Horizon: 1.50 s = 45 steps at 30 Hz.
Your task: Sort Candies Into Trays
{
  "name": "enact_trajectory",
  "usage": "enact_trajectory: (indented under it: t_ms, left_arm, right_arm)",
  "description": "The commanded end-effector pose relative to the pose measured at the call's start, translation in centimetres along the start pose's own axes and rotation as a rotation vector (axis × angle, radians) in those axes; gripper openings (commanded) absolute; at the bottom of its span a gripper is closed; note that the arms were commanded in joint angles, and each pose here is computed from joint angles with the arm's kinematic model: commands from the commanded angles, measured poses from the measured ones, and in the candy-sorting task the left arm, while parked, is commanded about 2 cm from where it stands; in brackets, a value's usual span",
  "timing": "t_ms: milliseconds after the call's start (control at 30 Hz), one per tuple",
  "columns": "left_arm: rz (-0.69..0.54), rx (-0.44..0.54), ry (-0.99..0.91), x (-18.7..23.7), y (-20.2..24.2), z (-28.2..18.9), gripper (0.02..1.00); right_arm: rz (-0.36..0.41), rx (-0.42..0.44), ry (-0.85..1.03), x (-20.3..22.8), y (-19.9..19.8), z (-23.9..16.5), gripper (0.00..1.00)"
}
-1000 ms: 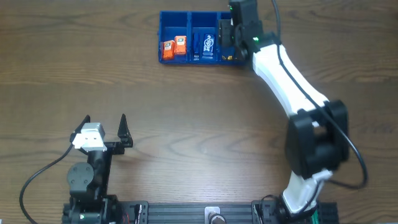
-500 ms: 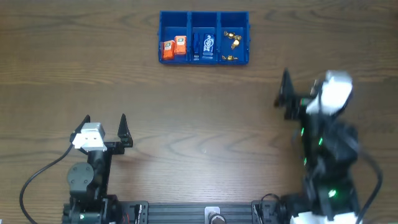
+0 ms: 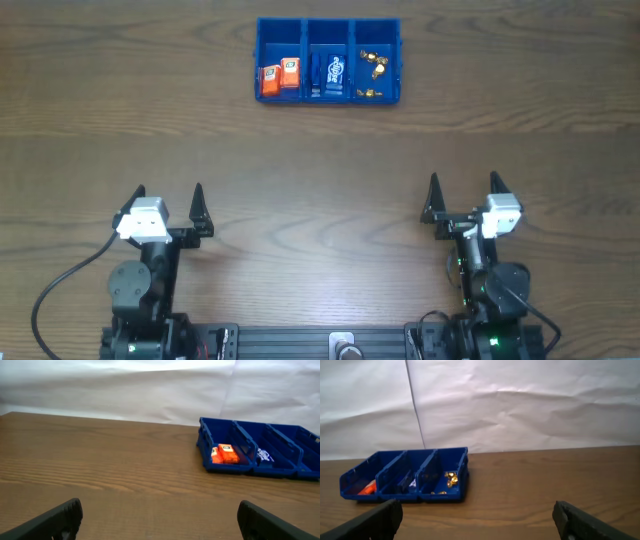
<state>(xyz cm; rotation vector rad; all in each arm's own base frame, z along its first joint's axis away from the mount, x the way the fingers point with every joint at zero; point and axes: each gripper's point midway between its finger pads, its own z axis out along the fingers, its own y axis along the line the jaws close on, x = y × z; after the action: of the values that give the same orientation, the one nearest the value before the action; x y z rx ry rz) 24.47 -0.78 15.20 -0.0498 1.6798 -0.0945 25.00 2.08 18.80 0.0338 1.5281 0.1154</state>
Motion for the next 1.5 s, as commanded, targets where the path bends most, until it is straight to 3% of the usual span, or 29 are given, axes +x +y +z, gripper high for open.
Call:
enact_trajectory:
  t_ms: [33, 200, 1500]
  left_arm:
    - [0.01, 0.005, 0.052, 1.6, 0.0, 0.1, 0.996]
    - [0.01, 0.005, 0.052, 1.6, 0.0, 0.1, 0.998]
    - [0.01, 0.005, 0.052, 1.6, 0.0, 0.1, 0.998]
  right_arm:
    - [-0.013, 0.04, -0.019, -0.3, -0.9, -0.4, 0.998]
    - [-0.023, 0.123, 0.046, 1.4, -2.4, -0.6, 0.996]
    - [-0.029, 0.126, 0.092, 2.4, -2.5, -0.7, 0.998]
